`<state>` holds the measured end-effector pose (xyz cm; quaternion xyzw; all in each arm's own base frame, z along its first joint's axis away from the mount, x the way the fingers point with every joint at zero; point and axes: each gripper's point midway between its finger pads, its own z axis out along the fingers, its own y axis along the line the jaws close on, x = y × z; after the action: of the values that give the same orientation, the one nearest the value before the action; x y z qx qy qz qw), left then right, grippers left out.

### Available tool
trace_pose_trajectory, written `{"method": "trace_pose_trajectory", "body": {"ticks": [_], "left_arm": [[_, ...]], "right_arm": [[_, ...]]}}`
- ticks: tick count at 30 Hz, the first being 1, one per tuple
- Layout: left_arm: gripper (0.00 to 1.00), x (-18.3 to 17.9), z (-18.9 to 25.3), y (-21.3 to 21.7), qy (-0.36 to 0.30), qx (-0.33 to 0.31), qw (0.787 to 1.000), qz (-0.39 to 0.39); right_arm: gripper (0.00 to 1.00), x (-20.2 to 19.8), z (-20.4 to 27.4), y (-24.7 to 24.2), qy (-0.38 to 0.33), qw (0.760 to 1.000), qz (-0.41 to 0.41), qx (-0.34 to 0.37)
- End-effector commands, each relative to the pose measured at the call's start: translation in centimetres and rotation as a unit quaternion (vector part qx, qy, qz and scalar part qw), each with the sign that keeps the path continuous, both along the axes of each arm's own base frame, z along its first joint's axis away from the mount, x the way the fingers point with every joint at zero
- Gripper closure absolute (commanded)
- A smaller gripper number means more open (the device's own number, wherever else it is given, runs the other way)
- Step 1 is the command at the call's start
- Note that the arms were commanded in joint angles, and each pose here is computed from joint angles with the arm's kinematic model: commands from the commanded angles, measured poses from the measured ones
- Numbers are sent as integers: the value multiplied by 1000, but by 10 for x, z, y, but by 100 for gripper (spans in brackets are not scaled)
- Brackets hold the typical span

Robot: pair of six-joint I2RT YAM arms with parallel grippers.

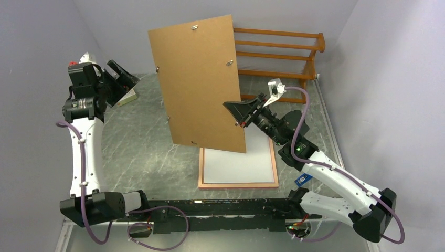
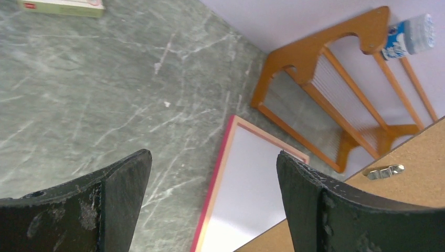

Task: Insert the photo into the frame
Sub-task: Turn over the photo frame item at the center of the board.

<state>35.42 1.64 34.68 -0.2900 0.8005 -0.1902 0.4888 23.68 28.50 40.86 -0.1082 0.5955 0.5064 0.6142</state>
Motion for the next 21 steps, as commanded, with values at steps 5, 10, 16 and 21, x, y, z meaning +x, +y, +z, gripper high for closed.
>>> {"method": "trace_pose_trajectory", "body": {"ticks": [5, 10, 16, 21], "left_arm": [[7, 10, -1, -40, -33, -62, 992, -107], [11, 9, -58, -46, 19, -99, 988, -113], [13, 7, -109, -54, 65, -125, 984, -111], [14, 7, -159, -92, 134, -99, 976, -142]], "right_arm": [[100, -6, 64, -34, -56, 987, -23, 150], [100, 26, 11, -37, 51, 985, -14, 162], [100, 42, -32, -64, 130, 969, 25, 208], [100, 35, -45, -81, 142, 967, 27, 208]]}}
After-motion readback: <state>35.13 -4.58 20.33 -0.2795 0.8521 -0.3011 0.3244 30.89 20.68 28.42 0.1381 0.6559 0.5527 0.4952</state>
